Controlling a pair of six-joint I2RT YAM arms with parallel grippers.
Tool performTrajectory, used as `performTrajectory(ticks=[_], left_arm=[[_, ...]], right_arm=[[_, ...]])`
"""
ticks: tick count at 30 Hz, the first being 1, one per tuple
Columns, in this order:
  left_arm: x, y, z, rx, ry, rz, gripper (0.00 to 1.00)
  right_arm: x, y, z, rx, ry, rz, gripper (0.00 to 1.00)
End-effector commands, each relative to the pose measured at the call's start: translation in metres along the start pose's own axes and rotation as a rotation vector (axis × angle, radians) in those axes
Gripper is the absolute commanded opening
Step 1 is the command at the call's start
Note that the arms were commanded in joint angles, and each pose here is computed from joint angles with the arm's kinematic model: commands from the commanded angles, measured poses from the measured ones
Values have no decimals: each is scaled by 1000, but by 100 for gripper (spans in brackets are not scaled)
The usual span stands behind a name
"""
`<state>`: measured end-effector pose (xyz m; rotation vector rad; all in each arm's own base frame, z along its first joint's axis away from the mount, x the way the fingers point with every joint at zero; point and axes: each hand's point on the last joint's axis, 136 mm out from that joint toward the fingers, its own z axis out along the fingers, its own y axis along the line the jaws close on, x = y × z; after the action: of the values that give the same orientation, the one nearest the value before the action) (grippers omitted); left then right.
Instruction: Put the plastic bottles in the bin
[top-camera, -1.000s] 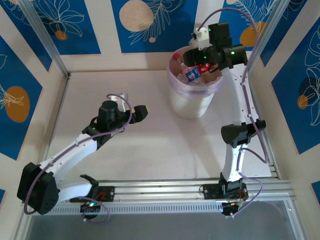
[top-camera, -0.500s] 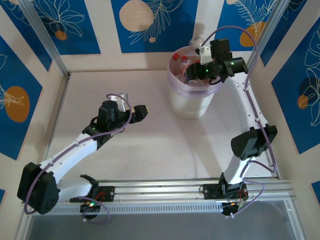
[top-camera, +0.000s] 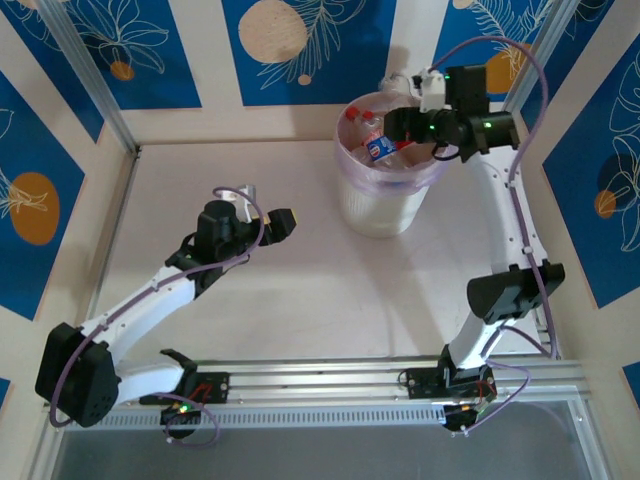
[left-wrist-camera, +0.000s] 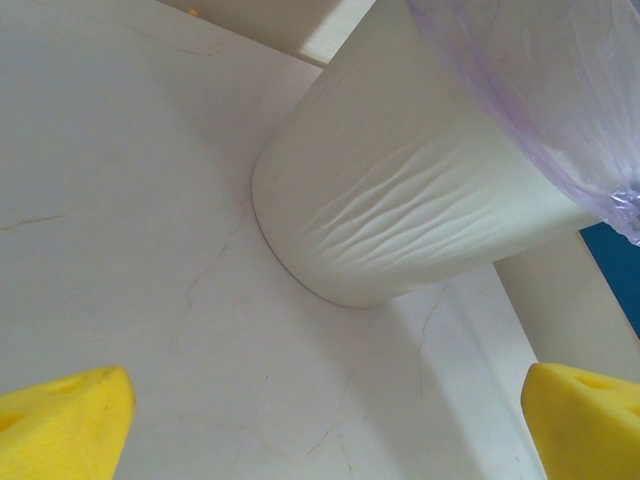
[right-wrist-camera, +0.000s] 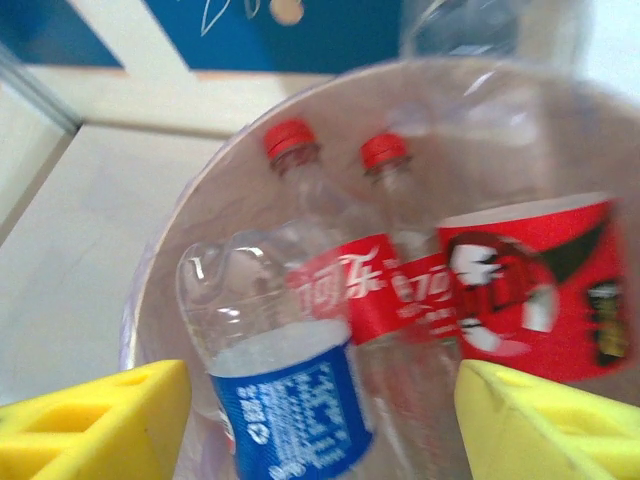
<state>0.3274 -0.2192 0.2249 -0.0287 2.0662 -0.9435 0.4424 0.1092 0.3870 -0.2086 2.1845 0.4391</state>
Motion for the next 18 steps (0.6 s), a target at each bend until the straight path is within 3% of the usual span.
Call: performTrajectory(ticks=[1,7,11,18], left_arm=[[-14,-8,0,29,-33,-1,99],[-12,-7,1,30,-28,-2,99],[-12,-6,1,26,-26,2,99],[-10,-3,0,15,-24,0,99]], right_arm=[[-18,-25,-40,77,-88,76,72],[7,-85,-41,125,-56,256,68],[15,-92,-34,-29,-61,382,65],[25,-111,-19,-76,-54,456,59]])
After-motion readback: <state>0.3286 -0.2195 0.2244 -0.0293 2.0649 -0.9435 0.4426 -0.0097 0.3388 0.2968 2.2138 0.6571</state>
